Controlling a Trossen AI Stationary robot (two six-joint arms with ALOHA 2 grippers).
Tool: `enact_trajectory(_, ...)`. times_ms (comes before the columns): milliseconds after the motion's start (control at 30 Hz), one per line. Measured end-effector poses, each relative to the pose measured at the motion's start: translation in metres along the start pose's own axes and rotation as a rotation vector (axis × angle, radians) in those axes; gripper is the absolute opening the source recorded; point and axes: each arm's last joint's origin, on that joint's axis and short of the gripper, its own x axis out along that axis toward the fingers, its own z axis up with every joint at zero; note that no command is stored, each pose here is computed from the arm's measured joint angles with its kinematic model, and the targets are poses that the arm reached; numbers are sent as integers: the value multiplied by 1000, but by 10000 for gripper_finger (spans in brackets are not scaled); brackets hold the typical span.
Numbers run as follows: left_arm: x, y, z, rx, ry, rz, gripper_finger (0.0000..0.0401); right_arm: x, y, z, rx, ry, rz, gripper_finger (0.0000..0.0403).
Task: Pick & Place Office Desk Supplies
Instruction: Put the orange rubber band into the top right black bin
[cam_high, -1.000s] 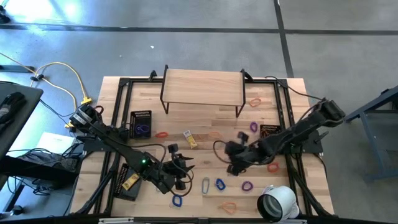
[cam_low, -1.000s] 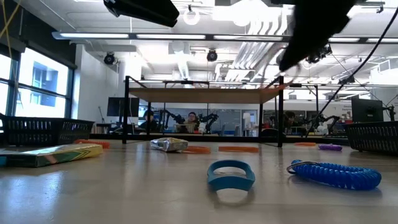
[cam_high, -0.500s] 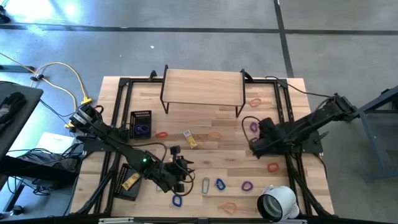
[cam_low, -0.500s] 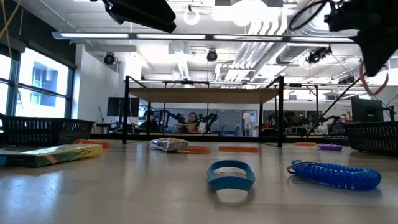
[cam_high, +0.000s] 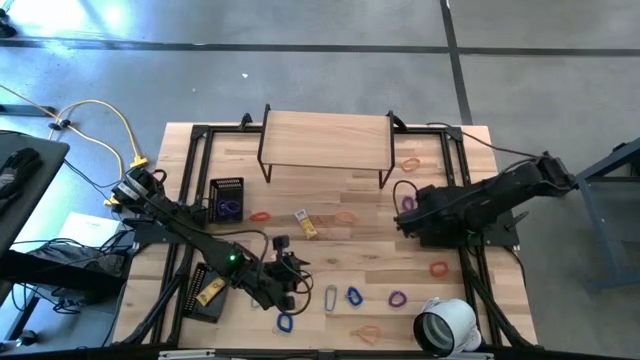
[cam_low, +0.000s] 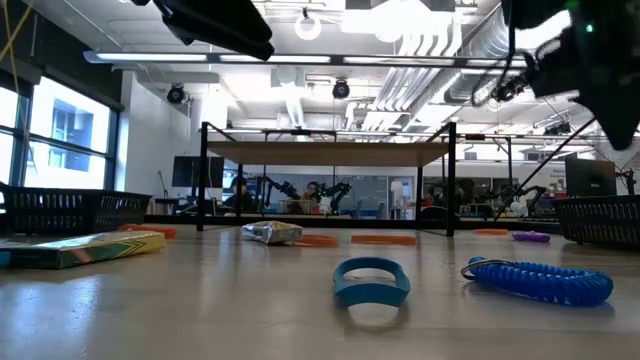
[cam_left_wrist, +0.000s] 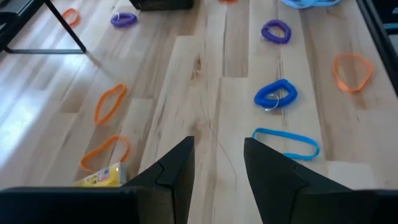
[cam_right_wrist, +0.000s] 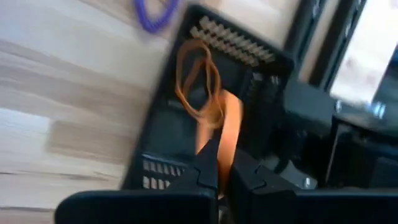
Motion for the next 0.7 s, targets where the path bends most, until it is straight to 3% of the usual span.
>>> enact_trajectory(167,0,0,-1,4,9,4,132,29,7,4,-5,86,49,2)
enact_trajectory(433,0,0,-1,4,9,4,132,46,5,7,-69,62,38,6)
enact_trajectory(700,0,0,-1,4,9,4,132,46,5,7,-108,62,35,72)
